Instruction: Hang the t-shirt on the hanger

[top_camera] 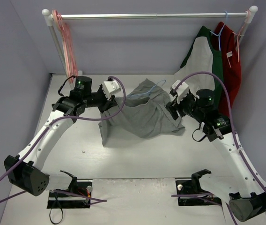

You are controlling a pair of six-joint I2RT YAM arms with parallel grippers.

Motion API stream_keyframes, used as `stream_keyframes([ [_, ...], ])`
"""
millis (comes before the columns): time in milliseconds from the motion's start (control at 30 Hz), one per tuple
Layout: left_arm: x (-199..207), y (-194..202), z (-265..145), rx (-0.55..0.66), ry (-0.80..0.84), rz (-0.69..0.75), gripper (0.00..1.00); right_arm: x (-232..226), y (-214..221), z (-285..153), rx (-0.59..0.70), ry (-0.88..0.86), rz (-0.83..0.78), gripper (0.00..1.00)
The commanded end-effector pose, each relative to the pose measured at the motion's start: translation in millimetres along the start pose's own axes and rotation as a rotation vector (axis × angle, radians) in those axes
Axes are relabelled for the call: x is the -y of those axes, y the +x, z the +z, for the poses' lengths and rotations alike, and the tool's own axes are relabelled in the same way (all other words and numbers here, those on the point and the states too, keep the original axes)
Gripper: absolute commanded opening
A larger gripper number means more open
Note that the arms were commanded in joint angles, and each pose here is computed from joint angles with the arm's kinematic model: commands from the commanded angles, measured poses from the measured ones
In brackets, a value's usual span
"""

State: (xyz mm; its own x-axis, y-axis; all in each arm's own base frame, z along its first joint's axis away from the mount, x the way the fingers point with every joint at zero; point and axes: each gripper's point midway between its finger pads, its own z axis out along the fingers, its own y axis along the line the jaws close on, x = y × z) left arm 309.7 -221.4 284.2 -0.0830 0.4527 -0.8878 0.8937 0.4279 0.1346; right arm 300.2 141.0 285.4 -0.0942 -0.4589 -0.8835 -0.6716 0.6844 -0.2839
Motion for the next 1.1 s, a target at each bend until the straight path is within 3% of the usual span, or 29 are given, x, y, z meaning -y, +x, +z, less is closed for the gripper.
stream_keyframes([
  [0, -19.0, -54.0, -15.6, 0.161, -0.096, 0.043, 0.00, 27.0, -18.9, -17.7, 0.049, 0.154, 0.018, 0.64],
  [167, -22.9, -64.8, -13.3, 0.198, -0.106, 0.003, 0.00, 26.6, -16.8, -12.7, 0.044, 0.152, 0.055, 0.65],
  [333, -21.2, -67.9, -16.1, 0.215, -0.109, -0.006, 0.00, 19.2, -17.2, 11.6, 0.087, 0.123, 0.264, 0.65],
  [533, -19.2, -69.7, -19.5, 0.230, -0.116, -0.009, 0.00, 21.4, -57.7, 35.3, 0.332, 0.097, 0.576, 0.58],
  [633, -17.8, -68.7, -20.1, 0.231, -0.115, -0.012, 0.00, 26.9, -72.4, 42.1, 0.432, 0.093, 0.659, 0.58],
  [1067, -11.9, -68.5, -22.0, 0.241, -0.101, -0.013, 0.00, 38.9, -92.0, 87.7, 0.541, 0.040, 0.727, 0.56],
])
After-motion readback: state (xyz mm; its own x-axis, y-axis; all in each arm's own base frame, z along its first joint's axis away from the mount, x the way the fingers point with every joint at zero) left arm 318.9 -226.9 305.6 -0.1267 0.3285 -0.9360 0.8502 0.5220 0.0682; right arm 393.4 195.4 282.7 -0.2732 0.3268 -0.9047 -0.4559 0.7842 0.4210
